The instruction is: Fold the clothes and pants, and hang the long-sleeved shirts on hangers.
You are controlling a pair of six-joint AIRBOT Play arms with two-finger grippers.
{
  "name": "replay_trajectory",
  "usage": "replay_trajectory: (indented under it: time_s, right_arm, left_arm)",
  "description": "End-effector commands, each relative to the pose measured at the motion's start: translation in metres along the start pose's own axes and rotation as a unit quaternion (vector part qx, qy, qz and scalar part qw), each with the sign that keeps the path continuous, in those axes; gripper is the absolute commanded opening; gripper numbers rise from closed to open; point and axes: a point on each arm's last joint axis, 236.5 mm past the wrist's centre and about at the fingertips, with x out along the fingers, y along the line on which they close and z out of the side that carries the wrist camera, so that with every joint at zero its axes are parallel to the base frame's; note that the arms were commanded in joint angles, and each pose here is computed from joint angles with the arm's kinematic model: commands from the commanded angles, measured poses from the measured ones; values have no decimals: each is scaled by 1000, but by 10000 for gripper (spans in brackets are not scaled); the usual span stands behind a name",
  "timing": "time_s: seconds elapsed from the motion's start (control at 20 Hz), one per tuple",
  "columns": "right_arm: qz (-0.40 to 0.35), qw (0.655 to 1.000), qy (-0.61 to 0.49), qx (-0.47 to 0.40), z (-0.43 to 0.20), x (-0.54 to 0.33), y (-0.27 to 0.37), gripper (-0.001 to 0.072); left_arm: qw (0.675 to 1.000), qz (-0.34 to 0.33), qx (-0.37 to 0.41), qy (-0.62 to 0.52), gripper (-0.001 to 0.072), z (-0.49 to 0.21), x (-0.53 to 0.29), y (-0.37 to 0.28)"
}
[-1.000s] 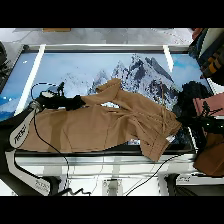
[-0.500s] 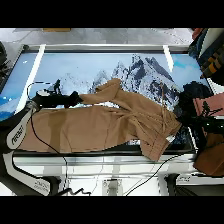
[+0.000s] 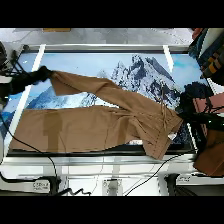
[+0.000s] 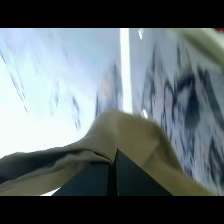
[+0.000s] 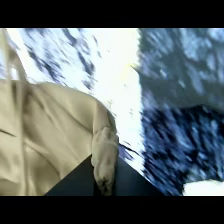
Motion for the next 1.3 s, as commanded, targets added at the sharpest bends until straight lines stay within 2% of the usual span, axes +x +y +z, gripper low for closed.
replay_trajectory:
  time_s: [0.0, 0.35, 0.5, 0.75, 1.0, 1.05, 1.15, 1.25]
  right_arm:
    - [14, 1000, -18, -19, 21, -12, 17, 37]
    - [12, 997, -55, -47, 52, -30, 30, 37]
    - [11, 997, -59, -46, 54, -30, 30, 37]
    - [31, 994, -94, -36, 70, -23, 52, 37]
    - [14, 987, -146, -70, 96, -14, 79, 37]
    - [17, 986, -147, -75, 98, -14, 84, 37]
    - [22, 986, -147, -80, 100, -16, 91, 37]
    - [24, 986, -145, -81, 100, -17, 92, 37]
  left_arm:
    - [992, 44, 24, -113, 17, 73, -42, 12]
    - [982, 78, 119, -126, 17, 83, -50, 24]
    - [972, 120, 165, -120, 15, 86, -55, 44]
    - [949, 174, 139, -222, 13, 128, -66, 57]
    - [922, 195, 110, -315, 12, 157, -65, 49]
    - [924, 193, 104, -314, 12, 158, -58, 53]
    - [942, 160, 42, -291, 12, 147, -32, 59]
    - [967, 147, 83, -191, 12, 105, 7, 65]
